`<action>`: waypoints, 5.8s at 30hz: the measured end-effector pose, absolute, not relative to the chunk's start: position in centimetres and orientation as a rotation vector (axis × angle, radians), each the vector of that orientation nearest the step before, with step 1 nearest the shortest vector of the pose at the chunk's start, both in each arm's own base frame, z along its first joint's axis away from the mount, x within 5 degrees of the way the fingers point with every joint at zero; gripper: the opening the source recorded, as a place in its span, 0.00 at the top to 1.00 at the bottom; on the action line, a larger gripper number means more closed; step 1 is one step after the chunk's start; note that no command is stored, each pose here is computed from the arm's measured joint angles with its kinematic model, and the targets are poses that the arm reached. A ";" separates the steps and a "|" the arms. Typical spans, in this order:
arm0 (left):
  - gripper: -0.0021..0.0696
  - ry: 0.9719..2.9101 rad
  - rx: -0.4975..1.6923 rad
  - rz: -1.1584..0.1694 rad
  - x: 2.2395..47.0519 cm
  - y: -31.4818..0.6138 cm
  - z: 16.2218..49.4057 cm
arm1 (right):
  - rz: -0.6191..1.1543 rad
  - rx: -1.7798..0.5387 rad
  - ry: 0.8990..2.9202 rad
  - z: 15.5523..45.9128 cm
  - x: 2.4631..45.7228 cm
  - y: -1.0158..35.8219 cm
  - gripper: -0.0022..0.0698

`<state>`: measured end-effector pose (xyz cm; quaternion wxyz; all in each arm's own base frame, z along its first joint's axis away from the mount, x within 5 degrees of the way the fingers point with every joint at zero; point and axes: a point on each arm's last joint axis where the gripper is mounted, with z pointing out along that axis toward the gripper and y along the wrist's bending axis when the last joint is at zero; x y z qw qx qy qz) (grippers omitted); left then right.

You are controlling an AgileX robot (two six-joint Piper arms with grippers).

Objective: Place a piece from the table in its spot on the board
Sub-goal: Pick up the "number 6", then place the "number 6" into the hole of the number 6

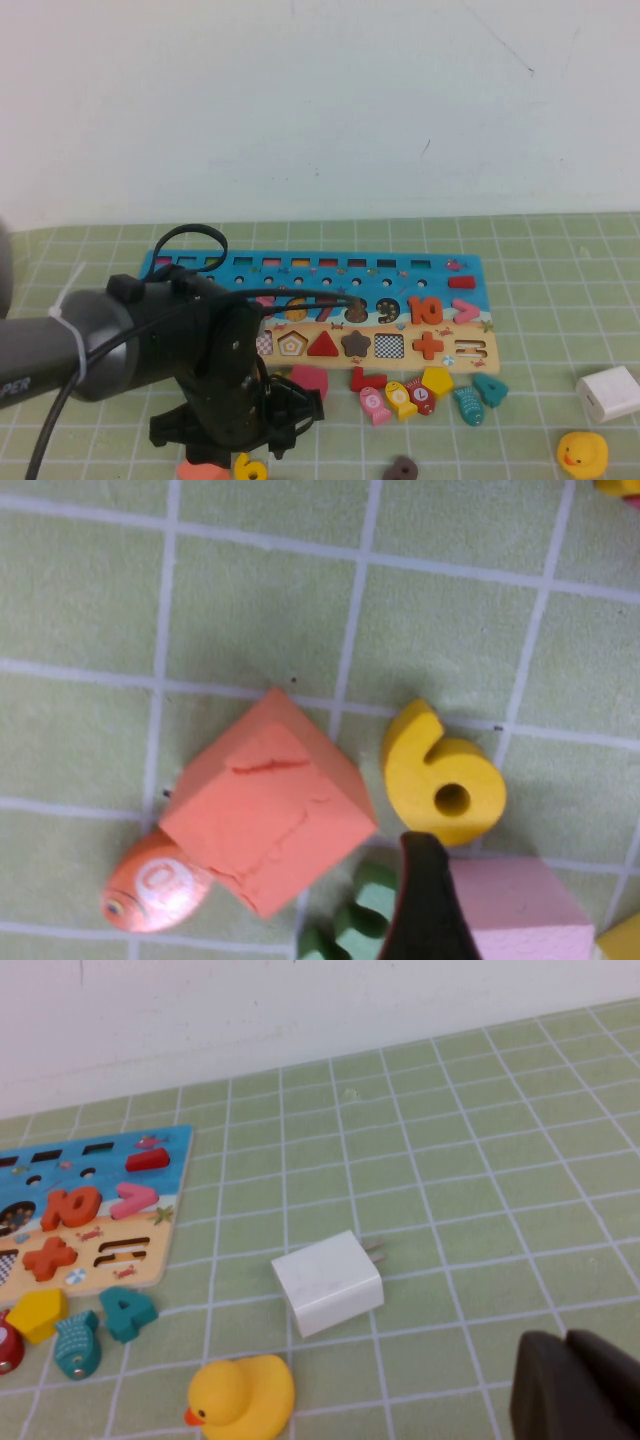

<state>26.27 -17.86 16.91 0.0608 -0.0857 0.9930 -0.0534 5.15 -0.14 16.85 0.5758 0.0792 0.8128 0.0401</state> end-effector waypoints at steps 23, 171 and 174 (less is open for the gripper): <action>0.40 3.027 -0.529 -0.100 26.7 -18.1 14.1 | 0.094 0.186 1.903 16.9 5.2 -0.1 0.97; 0.49 2.839 0.509 -0.138 46.4 -21.0 16.9 | 0.094 0.186 1.903 16.9 5.2 -0.1 0.97; 0.53 2.839 0.512 -0.135 46.5 -21.1 18.0 | 0.094 0.186 1.903 16.9 5.2 -0.1 0.97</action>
